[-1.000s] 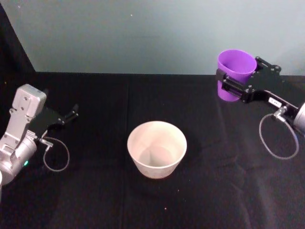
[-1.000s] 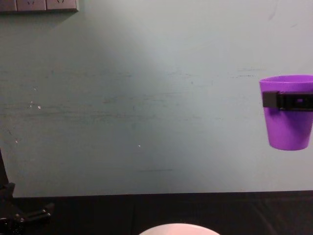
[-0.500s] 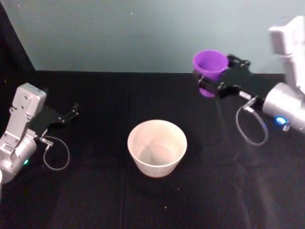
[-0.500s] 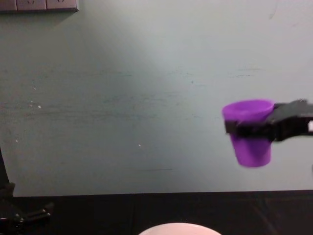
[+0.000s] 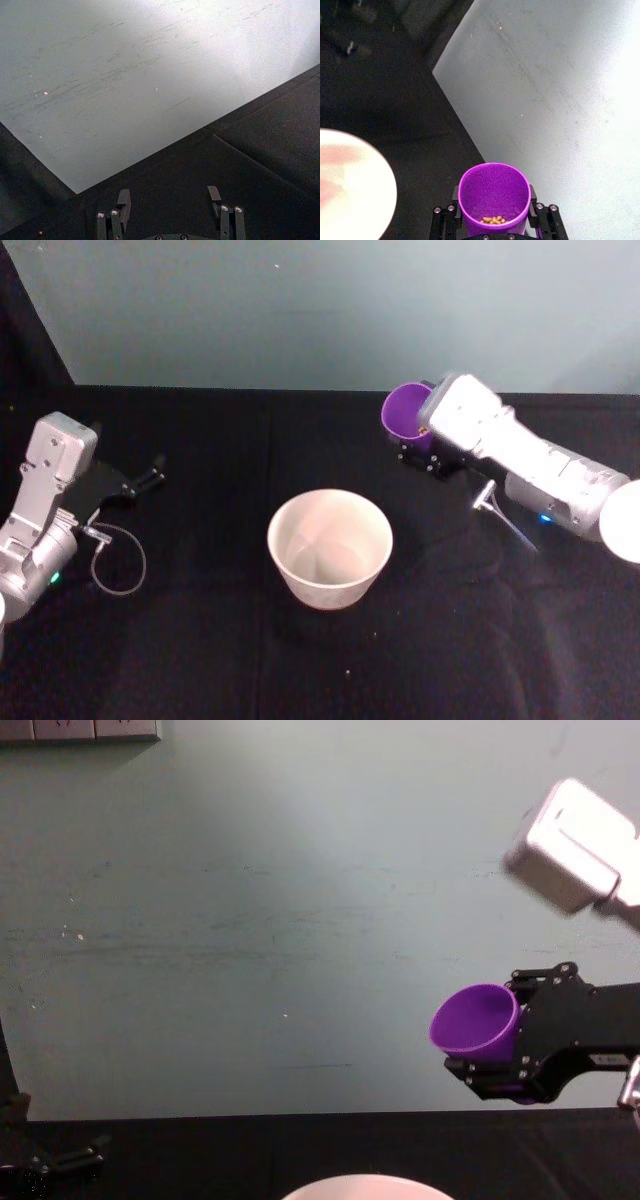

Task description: Pick up the cup and pour the mung beans from the cup into the bowl.

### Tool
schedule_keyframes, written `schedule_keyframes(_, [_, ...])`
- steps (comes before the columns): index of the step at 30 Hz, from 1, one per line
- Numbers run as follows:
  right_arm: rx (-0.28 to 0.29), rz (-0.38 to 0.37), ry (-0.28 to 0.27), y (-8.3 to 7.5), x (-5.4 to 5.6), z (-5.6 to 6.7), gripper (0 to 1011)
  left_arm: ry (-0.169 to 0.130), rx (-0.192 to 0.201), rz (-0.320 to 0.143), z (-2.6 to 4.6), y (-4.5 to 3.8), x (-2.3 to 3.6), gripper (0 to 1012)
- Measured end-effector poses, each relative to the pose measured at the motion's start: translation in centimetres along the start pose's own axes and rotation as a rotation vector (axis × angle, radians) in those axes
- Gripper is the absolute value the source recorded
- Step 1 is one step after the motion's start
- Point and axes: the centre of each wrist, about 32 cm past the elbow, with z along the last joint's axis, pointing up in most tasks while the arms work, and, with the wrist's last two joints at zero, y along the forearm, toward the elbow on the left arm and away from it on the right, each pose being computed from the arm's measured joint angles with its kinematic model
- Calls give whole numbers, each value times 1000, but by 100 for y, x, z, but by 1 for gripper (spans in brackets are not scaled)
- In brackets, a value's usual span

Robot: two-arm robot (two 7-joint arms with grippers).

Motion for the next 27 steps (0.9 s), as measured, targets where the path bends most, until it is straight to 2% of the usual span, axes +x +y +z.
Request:
schedule_keyframes(3, [-24,-10,-119,13,-89,64,726,0,0,0,0,0,0,1000])
schedule_keyframes(6, [-34,-18,-191,18,-140,101,726,0,0,0,0,0,-1,1000])
schedule_keyframes(7, [-39,-25,-237,19,-174,127,726,0,0,0,0,0,0,1000])
schedule_keyframes(9, [-41,-30,-275,21,-203,151,726,0,0,0,0,0,0,1000])
schedule_keyframes(10, [-43,-35,-318,23,-235,174,726,0,0,0,0,0,0,1000])
schedule_keyframes(12, [-44,-41,-361,25,-262,196,726,0,0,0,0,0,0,1000])
schedule_keyframes(13, [-46,-46,-402,25,-293,213,726,0,0,0,0,0,0,1000])
schedule_keyframes(20, [-45,-55,-526,35,-403,263,726,0,0,0,0,0,0,1000])
schedule_keyframes(25, [-45,-53,-561,43,-440,270,726,0,0,0,0,0,0,1000])
schedule_keyframes(27, [-48,-53,-602,53,-480,270,726,0,0,0,0,0,0,1000])
